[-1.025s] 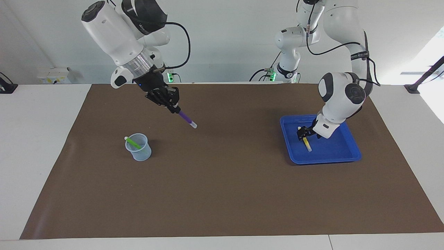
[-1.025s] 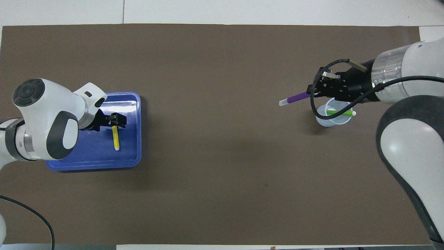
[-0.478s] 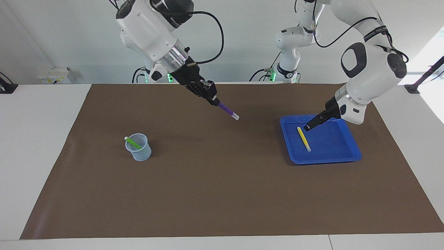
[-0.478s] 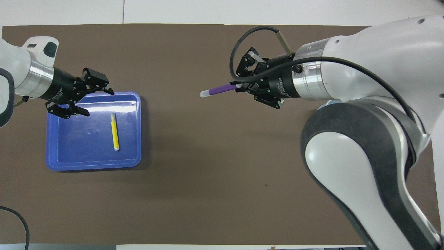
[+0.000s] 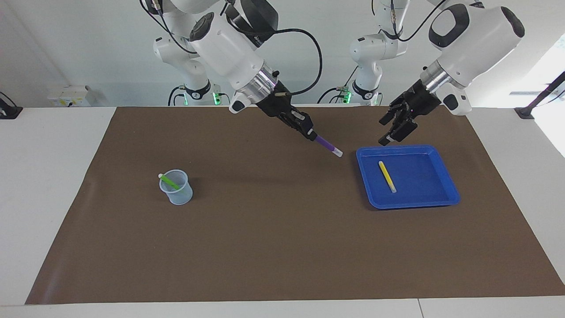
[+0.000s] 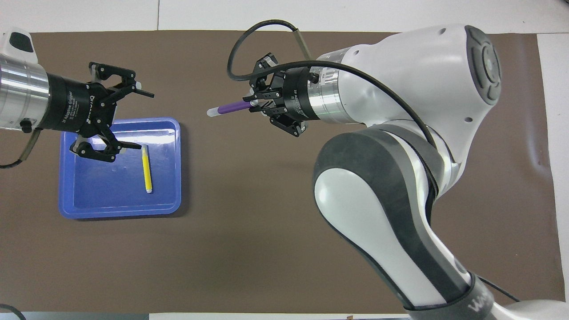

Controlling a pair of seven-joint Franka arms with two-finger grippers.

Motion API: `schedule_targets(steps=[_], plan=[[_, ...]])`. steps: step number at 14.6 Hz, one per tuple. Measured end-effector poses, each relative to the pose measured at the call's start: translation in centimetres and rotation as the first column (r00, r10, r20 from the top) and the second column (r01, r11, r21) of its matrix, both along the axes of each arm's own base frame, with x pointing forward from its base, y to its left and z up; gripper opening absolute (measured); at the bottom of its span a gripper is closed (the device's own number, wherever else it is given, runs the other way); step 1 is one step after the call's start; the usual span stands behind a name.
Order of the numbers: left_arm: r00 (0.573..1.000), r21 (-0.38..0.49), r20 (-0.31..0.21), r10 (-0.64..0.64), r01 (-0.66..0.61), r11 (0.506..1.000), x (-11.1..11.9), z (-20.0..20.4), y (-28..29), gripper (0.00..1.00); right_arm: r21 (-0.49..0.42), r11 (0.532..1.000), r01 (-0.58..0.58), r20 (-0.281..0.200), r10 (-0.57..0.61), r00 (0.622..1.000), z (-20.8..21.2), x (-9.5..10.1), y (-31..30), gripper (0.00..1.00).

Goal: Right arm passes pens to left for tray arrangement
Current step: 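Carry the purple pen toward the left gripper while the left gripper opens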

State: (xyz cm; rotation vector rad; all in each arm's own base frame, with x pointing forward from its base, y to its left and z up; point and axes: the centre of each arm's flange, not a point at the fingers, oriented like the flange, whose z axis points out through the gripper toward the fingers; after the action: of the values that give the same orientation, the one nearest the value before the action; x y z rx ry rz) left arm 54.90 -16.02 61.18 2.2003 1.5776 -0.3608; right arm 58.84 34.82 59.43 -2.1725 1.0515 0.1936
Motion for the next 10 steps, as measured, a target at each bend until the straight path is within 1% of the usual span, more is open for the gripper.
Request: schedule_targets(steps=[2,4,6,7,10], plan=[[0.989,-0.002,-0.063,0.130,-0.131,0.991,-1.3,1.1,-2.7,1.00,0.005,1.000,-0.005,0.000,0.005,1.000,0.1,0.0,0.7,0.17],[0.967,-0.022,-0.105,0.234,-0.237,0.971,-1.7,1.5,-4.7,1.00,0.008,1.000,-0.005,0.003,0.005,1.000,0.3,0.0,0.8,0.17],[0.945,-0.085,-0.165,0.283,-0.300,0.950,-1.9,1.1,-5.6,1.00,0.009,1.000,-0.008,0.005,0.008,1.000,0.4,-0.1,0.9,0.17],[0.935,-0.117,-0.186,0.303,-0.328,0.938,-1.9,0.5,-5.7,1.00,0.009,1.000,-0.014,0.006,0.014,1.000,0.4,-0.3,1.3,0.17],[0.900,-0.196,-0.221,0.376,-0.418,0.887,-1.7,-2.0,-5.5,1.00,0.009,0.999,-0.036,0.006,0.036,0.999,0.4,-1.1,2.6,0.17]])
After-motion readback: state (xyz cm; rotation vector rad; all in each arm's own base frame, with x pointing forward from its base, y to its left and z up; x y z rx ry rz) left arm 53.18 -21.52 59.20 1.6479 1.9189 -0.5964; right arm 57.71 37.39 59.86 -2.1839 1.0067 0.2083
